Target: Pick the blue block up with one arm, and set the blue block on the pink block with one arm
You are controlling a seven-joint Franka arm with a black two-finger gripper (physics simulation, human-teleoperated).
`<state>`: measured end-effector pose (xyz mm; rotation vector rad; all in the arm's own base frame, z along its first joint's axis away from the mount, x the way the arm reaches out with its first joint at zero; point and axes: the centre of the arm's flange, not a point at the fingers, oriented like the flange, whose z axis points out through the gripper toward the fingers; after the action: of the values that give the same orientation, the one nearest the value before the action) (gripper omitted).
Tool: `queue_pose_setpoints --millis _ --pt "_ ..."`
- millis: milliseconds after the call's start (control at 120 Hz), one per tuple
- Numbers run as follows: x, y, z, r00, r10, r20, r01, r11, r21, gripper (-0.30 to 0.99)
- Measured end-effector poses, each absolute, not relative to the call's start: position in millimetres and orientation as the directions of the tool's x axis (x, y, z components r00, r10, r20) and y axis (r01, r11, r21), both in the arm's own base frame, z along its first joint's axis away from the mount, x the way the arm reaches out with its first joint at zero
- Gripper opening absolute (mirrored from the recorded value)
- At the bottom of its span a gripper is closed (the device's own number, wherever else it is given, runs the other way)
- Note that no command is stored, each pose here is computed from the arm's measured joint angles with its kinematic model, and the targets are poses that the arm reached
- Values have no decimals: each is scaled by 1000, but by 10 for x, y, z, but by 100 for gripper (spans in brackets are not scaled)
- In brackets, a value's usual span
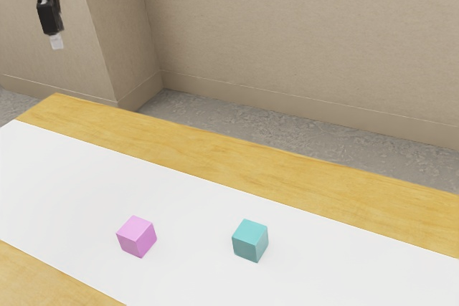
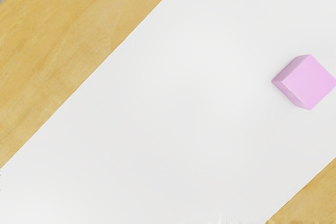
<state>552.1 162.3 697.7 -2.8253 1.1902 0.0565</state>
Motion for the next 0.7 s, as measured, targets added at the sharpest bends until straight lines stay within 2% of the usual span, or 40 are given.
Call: queue_pose_setpoints --millis 150,217,258,317,417,483,558,608,700 --pt "5437 1802 7021 634 -772 -33 -773 -633 -39 69" --pt "4974 1515 8116 566 -823 37 -794 -557 -242 69" --pt "4698 1200 8566 496 -867 57 -811 -485 -326 69" --pt "4545 793 8809 396 -917 51 -844 -386 -372 69" --pt "4530 132 8870 221 -975 25 -901 -214 -379 69" --pt "4614 -308 8750 104 -995 5 -932 -99 -350 69" --pt "4797 -773 8130 -19 -999 -30 -974 25 -224 69" --pt "4618 -717 7775 -31 -998 -49 -984 39 -172 69" --pt "3934 -541 6804 1 -993 -120 -998 6 -55 69"
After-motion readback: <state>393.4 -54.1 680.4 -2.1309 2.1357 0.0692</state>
